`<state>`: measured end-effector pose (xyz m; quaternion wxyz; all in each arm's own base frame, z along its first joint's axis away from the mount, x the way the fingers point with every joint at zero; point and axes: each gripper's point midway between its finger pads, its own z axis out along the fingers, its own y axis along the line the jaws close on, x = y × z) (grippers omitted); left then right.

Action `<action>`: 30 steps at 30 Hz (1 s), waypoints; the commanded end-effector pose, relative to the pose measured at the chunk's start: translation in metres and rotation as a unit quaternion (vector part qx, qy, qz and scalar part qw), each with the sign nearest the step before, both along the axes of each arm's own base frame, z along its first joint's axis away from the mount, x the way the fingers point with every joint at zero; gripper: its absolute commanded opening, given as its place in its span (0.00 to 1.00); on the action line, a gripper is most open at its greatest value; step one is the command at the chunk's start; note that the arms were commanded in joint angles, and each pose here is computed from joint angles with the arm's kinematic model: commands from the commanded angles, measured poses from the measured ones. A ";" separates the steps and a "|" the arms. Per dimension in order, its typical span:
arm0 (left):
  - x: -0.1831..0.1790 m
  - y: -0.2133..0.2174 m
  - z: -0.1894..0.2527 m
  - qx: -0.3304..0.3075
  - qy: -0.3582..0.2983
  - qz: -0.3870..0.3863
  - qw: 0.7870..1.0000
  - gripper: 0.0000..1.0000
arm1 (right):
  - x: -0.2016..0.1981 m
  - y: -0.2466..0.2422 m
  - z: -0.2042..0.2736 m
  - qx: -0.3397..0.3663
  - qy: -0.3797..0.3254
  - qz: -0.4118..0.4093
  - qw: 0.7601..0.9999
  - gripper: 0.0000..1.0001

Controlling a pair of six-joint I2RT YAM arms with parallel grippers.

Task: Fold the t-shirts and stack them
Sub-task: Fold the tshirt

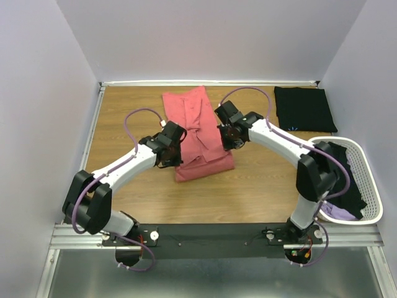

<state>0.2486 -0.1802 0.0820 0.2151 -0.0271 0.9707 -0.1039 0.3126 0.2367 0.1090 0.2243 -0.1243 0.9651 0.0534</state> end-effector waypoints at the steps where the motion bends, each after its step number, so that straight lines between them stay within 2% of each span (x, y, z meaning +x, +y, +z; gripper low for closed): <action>1: 0.053 0.015 0.008 0.041 -0.075 0.013 0.996 0.00 | 0.046 0.000 0.005 -0.035 -0.065 0.001 0.997 0.01; 11: 0.109 0.043 0.002 0.085 -0.119 0.043 0.988 0.00 | 0.098 0.014 0.002 -0.039 -0.109 0.010 0.993 0.01; 19: 0.130 0.048 -0.009 0.100 -0.126 0.048 0.986 0.00 | 0.108 0.010 -0.023 -0.047 -0.095 0.009 0.994 0.01; 30: 0.141 0.048 -0.030 0.110 -0.115 0.040 0.987 0.00 | 0.108 0.002 -0.057 -0.055 -0.069 0.001 0.996 0.01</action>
